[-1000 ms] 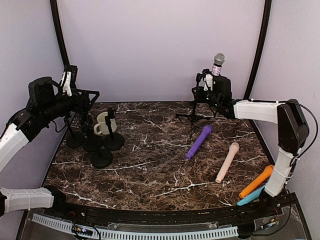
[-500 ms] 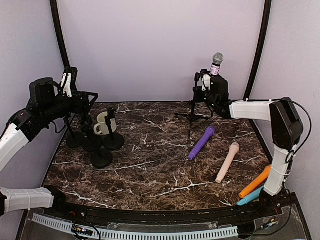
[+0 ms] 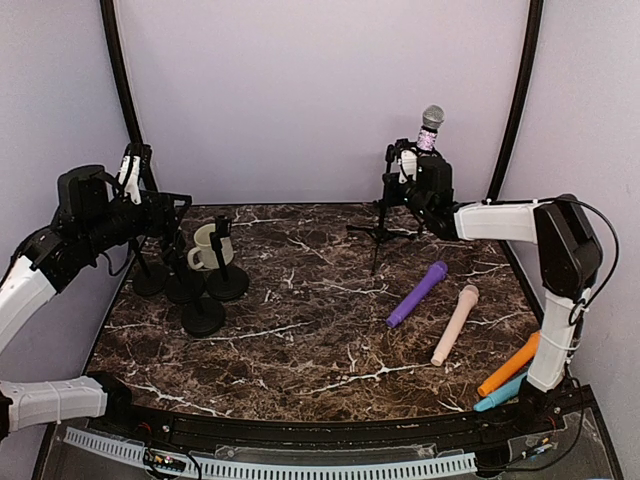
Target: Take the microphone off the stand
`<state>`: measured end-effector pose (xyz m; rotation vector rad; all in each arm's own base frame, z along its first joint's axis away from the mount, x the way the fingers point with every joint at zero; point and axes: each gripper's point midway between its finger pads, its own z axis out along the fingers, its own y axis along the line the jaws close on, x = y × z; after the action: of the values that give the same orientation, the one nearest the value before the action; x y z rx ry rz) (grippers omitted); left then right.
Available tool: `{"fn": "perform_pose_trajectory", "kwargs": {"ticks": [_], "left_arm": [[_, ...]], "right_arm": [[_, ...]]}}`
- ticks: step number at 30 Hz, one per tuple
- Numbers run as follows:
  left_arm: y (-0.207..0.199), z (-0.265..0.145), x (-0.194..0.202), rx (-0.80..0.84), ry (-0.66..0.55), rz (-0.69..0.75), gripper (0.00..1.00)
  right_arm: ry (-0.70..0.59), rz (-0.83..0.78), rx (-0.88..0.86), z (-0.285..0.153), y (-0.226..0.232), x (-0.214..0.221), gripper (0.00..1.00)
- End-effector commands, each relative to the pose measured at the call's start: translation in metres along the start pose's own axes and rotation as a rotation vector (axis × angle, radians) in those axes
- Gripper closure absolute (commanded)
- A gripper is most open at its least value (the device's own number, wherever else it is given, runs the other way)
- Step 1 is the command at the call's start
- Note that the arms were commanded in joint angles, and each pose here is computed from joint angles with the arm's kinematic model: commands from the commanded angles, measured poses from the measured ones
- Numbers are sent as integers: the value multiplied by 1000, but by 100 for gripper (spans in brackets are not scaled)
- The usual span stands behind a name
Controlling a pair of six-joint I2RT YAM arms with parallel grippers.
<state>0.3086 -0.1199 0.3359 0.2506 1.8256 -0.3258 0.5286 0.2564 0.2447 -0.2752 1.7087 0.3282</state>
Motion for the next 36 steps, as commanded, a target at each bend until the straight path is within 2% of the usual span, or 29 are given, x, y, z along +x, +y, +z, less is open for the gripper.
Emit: {"fn": "perform_pose_trajectory", "kwargs": {"ticks": [1,9,12,21,31,36], "left_arm": [[7,-5,6,-33,2,8,19],[5,-9,6,-14,-19,10,18],[-13,-9,6,88,-17,52,18],[-42,-7,-1,254,-7,121,21],[-73,-10,-11,342,-46,161,25],[-104,-3,-2,383,-5,233,26]], "right_arm": [[-174,10,-24,-22,24,-54,100],[-208,0,-50,-58,72,-64,100],[-195,0,-61,-70,90,-60,100],[-162,-57,-72,-116,134,-48,100],[-119,-70,-90,-163,155,-34,100],[-92,-57,-89,-174,157,-20,100]]}}
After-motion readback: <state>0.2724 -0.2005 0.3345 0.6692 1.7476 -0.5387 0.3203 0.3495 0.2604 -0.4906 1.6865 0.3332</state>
